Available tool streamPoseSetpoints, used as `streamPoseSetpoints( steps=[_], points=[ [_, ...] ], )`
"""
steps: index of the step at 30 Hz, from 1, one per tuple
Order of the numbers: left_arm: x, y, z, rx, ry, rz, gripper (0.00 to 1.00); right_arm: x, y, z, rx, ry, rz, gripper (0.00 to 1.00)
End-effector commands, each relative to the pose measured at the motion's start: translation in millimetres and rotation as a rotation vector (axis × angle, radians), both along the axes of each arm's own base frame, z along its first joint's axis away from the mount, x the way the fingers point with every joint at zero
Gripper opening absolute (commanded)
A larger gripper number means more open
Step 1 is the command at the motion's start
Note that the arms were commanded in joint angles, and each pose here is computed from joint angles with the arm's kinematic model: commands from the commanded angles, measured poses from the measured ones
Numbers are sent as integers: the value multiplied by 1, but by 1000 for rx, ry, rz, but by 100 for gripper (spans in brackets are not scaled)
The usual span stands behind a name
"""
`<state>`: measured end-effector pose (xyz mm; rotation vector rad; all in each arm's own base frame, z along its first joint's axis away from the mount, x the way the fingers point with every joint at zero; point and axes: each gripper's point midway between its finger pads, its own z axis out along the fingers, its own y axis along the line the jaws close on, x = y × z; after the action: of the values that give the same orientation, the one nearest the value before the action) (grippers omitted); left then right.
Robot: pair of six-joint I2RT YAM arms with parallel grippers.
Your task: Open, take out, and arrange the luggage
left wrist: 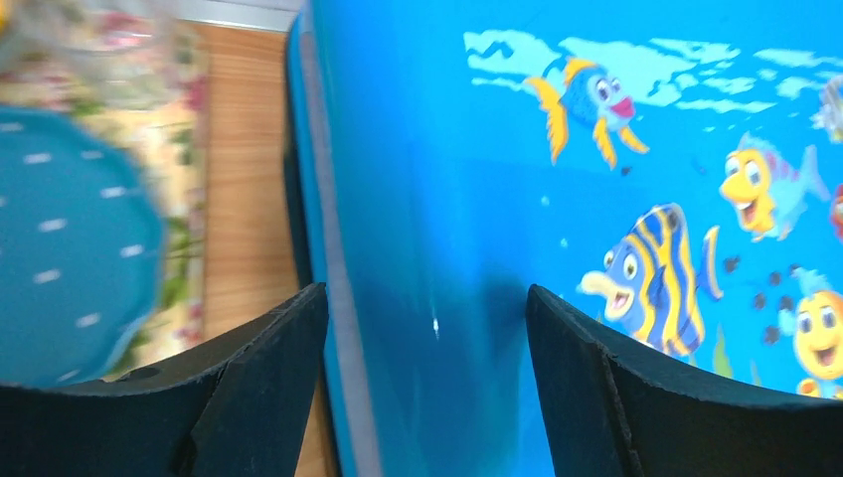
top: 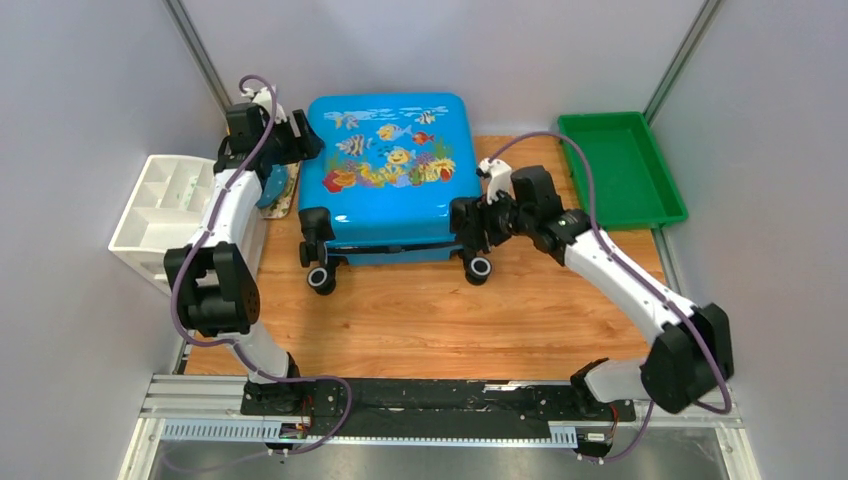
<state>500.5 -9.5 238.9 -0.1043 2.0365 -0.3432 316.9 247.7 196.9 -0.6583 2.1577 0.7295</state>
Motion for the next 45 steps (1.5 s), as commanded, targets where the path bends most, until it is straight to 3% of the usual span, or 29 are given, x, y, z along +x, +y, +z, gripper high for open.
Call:
streamPoseSetpoints(
  steps=[1,2,5,10,12,13,14,18,21,22,26,30,32,33,34,35,39,45],
  points=[
    [-8,-55,-31,-214,87,-233,80,-84,12,8,99,113,162,3],
    [-9,-65,-32,-225,96,-265,79,-95,16,16,125,107,213,42],
    [-11,-86,-45,-259,124,-351,78,-105,16,29,117,78,283,94],
    [-1,-116,-66,-315,180,-490,72,-100,-17,58,112,26,342,95],
    [10,-123,-54,-281,136,-571,67,-85,-37,70,131,-18,319,95],
    [5,-138,-72,-289,205,-612,66,-82,-43,72,133,-10,310,96],
    [11,-144,-60,-271,179,-648,65,-71,-55,78,118,-51,289,96],
    [2,-171,-79,-222,216,-775,60,-64,-87,62,32,-19,264,96],
    [15,-177,-71,-213,160,-769,63,-61,-99,41,-43,-34,283,85],
    [27,-172,-55,-188,111,-746,64,-61,-99,36,-43,-36,287,76],
    [62,-111,0,-77,-31,-565,76,-55,-87,16,-34,-49,303,61],
    [26,-68,63,92,-114,-520,82,-38,-71,1,-37,-96,300,53],
    [-1,-61,54,132,-61,-515,82,-38,-60,-6,-23,-75,318,53],
    [-24,-58,70,170,-77,-511,82,-34,-53,-9,-18,-82,329,53],
    [-41,-56,42,153,-5,-510,82,-34,-48,-10,-13,-84,339,53],
    [-61,-56,55,154,-27,-499,82,-39,-35,-9,-1,-81,363,53],
    [-109,-58,15,75,112,-486,81,-35,5,-3,41,-129,412,59],
    [-128,-68,-3,2,160,-501,79,-31,77,31,125,-233,492,66]
  ],
)
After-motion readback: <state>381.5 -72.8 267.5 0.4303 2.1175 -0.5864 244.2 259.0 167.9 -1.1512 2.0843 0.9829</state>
